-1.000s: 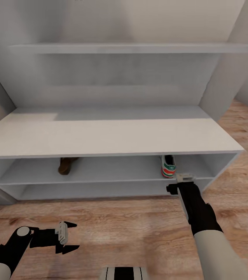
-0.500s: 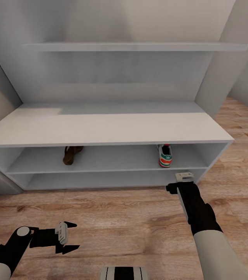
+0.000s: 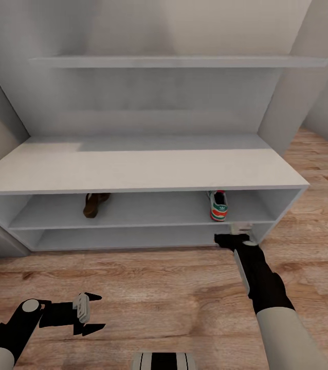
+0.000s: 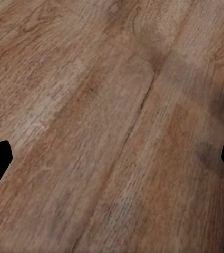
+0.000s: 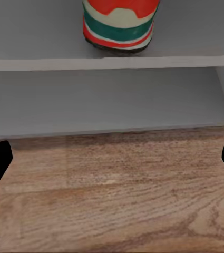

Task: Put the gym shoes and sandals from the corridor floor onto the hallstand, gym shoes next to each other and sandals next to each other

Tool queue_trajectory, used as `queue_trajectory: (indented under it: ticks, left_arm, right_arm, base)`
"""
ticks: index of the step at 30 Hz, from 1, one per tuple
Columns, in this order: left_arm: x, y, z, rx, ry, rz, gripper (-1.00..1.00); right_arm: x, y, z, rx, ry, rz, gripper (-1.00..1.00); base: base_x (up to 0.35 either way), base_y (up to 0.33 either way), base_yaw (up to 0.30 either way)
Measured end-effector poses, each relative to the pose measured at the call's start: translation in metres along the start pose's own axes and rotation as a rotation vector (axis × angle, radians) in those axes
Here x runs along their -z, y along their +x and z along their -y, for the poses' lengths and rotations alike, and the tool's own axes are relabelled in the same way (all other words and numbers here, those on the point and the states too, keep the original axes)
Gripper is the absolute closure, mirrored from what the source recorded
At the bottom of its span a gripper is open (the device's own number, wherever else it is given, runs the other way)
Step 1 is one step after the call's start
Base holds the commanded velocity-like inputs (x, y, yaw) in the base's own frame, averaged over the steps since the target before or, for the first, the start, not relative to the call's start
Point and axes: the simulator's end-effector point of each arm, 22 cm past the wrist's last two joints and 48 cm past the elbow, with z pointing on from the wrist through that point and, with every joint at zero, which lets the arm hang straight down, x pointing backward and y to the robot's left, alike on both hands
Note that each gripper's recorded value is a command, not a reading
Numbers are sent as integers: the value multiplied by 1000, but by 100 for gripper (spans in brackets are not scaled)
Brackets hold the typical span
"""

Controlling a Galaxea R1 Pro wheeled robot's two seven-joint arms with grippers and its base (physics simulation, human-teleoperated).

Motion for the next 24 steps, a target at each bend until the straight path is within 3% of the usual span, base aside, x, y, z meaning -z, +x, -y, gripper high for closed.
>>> queue_trajectory:
  ticks: [9,12,19,24]
  left_arm:
    - [4,-7,-1,-10,-10,8,-100]
    - [7,-12,-2,-19,-16,14,-100]
    - [14,-24,-3,-41,-30,27,-100]
    - [21,-34,-2,-44,-32,28,-100]
  right_arm:
    - [7,-28,-2,-24,-12,129,-100]
    - [6,-18,-5,-44,-26,111,-100]
    - [-6,44,-21,-73,-65,-14,-100]
    - [-13,75,-30,-72,-75,-9,-100]
  base:
    - [0,0,0]
    - [0,0,0]
    - [0,0,0]
    - [0,0,0]
